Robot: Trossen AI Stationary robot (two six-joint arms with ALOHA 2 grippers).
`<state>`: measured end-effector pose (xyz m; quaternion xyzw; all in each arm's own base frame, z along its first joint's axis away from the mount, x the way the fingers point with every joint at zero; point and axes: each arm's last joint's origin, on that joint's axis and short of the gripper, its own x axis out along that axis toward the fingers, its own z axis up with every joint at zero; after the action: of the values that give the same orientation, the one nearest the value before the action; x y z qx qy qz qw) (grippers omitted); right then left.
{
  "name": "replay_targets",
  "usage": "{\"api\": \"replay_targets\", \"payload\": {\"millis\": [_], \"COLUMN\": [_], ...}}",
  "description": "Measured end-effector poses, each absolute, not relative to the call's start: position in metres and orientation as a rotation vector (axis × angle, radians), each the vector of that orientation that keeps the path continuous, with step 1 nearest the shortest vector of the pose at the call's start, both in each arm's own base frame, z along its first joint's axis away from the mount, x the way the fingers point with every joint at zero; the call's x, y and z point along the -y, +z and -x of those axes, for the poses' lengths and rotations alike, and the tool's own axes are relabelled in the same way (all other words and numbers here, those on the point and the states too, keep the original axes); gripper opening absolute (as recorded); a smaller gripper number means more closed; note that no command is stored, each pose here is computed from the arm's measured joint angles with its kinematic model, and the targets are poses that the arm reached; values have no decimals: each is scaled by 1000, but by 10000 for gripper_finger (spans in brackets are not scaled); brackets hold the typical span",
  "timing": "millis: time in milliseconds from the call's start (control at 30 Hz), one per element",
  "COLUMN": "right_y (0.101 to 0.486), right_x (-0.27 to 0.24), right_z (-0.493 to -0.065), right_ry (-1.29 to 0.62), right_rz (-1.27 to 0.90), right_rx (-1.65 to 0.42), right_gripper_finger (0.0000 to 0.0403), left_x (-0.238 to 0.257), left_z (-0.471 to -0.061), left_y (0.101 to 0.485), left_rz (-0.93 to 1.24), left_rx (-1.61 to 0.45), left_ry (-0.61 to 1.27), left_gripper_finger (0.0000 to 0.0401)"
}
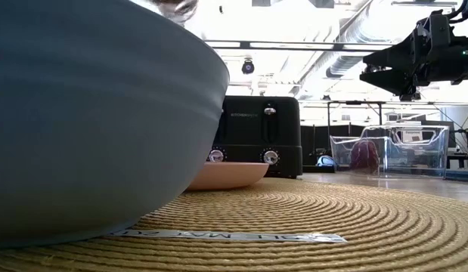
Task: Arrange a breakfast setting
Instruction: Pour the cereal into the bowl
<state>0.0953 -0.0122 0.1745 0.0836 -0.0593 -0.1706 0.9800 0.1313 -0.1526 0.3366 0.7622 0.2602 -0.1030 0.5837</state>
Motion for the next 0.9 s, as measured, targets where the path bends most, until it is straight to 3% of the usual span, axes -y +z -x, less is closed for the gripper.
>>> {"api": "replay_targets", "payload": {"millis": [900], "right_y": [174], "right_x": [12], "right_z": [-95], "right_ry": [-343], "right_rz": [-168], "right_rx": [119], "right_gripper_finger": [284], "left_x": [145], "left_z": [-124], "left_y": [330], "left_rz": [-1520], "left_rx": [-713], "left_ry": [-256], "left_gripper_finger": [5]}}
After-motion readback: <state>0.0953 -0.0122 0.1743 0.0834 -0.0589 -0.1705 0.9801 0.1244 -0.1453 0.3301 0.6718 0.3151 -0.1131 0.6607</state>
